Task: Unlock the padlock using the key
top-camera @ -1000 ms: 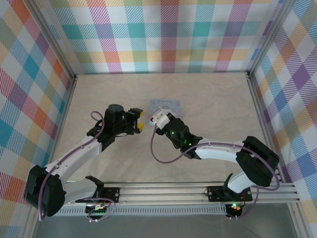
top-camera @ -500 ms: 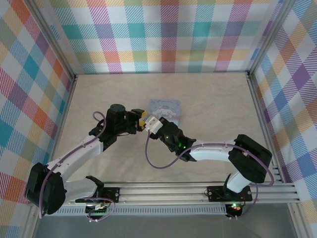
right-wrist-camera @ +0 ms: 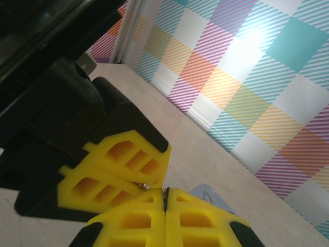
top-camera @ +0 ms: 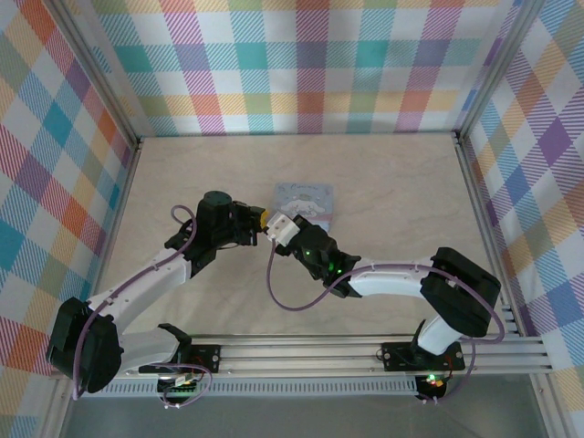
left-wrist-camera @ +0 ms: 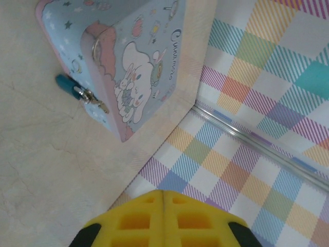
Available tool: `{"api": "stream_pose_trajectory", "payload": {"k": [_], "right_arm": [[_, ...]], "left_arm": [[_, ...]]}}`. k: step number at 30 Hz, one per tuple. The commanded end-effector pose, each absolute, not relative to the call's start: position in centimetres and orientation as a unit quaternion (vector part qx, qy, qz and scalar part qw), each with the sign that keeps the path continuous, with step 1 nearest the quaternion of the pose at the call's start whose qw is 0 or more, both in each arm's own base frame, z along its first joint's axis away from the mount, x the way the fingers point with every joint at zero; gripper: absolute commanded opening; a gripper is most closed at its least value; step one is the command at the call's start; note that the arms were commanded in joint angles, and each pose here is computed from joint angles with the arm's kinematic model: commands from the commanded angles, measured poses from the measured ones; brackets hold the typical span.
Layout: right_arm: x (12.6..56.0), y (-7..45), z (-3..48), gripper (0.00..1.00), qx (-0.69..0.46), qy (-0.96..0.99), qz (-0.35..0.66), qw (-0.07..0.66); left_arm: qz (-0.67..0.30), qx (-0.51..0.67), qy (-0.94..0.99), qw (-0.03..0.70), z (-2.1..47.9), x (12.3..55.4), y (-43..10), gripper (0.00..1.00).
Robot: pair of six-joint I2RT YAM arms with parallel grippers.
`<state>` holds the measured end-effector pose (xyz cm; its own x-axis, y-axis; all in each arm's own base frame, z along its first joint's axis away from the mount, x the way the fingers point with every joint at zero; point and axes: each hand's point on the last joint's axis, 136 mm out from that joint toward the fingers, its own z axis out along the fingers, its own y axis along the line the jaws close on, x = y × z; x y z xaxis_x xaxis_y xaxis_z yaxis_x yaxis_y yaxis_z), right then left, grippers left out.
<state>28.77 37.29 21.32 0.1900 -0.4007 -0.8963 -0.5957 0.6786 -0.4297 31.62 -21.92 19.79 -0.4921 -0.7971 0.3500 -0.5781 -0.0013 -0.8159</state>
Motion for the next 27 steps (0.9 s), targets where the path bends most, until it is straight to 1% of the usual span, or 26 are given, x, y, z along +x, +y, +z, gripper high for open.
{"api": "stream_pose_trajectory", "payload": {"k": [1,3,6,9,11,15,18,22,27], "right_arm": [[28.6,37.2,23.1,0.00,-0.371,0.620,0.085,0.686],[28.3,36.9,22.8,0.05,-0.372,0.628,0.092,0.677],[27.4,36.4,22.2,0.16,-0.379,0.647,0.126,0.650],[26.4,35.4,21.2,0.28,-0.386,0.677,0.186,0.599],[25.8,34.3,21.0,0.36,-0.376,0.696,0.237,0.564],[24.9,32.0,22.2,0.50,-0.331,0.709,0.358,0.510],[25.2,30.3,24.0,0.56,-0.285,0.704,0.450,0.470],[24.7,29.4,26.3,0.62,-0.260,0.675,0.552,0.415],[24.1,29.1,29.5,0.67,-0.256,0.622,0.624,0.398]], "left_arm": [[-0.502,-0.482,0.713,0.093,19.1,30.9,-22.5,0.00],[-0.500,-0.472,0.718,0.104,19.3,31.0,-22.4,0.00],[-0.501,-0.449,0.728,0.133,20.2,31.5,-22.3,0.00],[-0.498,-0.385,0.751,0.199,22.3,32.3,-22.1,0.00],[-0.497,-0.324,0.765,0.251,24.5,32.8,-22.2,0.00],[-0.489,-0.191,0.780,0.342,28.7,32.9,-22.8,0.00],[-0.491,-0.095,0.774,0.388,31.1,32.3,-23.7,0.00],[-0.508,0.029,0.751,0.422,33.8,30.6,-25.3,0.00],[-0.516,0.124,0.712,0.460,36.0,28.4,-26.0,0.00]]}}
